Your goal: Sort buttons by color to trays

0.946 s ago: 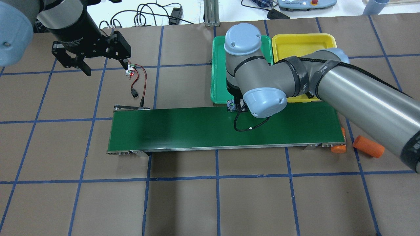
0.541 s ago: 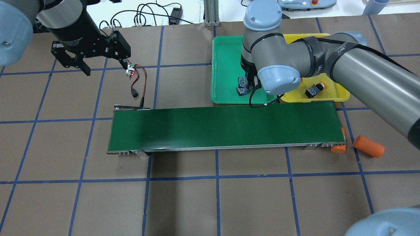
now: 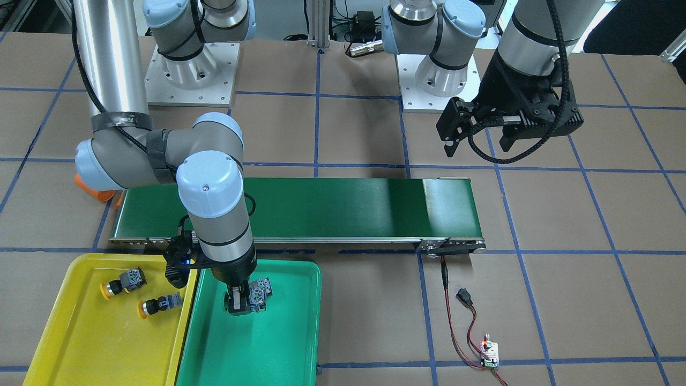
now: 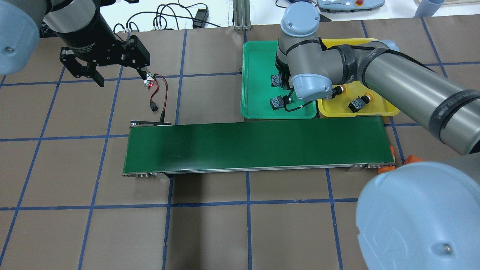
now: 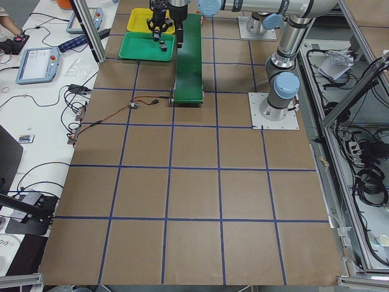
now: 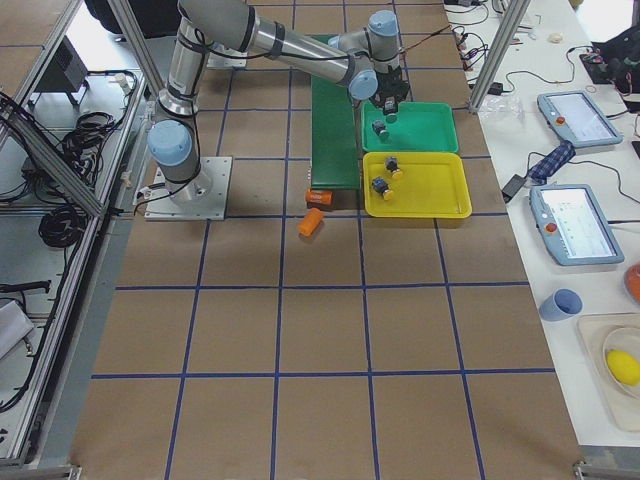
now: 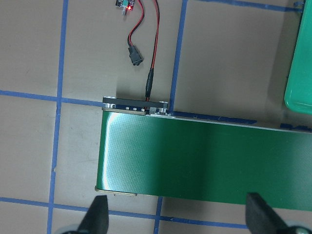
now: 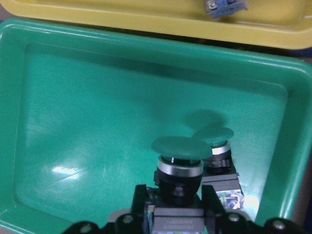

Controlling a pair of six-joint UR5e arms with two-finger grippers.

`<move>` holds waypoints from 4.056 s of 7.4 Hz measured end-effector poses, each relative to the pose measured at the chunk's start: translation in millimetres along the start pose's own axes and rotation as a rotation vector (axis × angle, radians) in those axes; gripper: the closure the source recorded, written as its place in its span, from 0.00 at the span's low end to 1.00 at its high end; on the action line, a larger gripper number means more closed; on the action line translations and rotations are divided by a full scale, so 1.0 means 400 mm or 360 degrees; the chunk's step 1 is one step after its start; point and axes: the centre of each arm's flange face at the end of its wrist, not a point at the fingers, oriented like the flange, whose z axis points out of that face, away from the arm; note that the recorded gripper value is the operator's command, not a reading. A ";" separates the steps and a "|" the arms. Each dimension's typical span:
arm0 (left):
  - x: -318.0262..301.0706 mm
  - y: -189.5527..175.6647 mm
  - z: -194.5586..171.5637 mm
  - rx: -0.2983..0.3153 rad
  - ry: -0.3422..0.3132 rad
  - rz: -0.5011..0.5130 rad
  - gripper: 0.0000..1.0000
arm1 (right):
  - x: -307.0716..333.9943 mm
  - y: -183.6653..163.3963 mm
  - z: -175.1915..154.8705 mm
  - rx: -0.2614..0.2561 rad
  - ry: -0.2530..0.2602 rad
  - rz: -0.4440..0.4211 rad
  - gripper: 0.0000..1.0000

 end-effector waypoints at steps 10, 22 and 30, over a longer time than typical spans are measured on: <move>0.001 0.000 0.000 0.0000 0.0003 -0.0002 0.00 | 0.045 -0.026 -0.307 -0.0036 -0.0029 -0.0656 0.00; -0.001 0.006 -0.010 0.0012 0.0002 -0.0002 0.00 | 0.404 -0.257 -0.683 -0.0416 0.0367 -0.2122 0.00; 0.000 0.008 -0.013 0.0013 0.0005 -0.0004 0.00 | 0.394 -0.224 -0.699 -0.0286 0.0385 -0.2063 0.00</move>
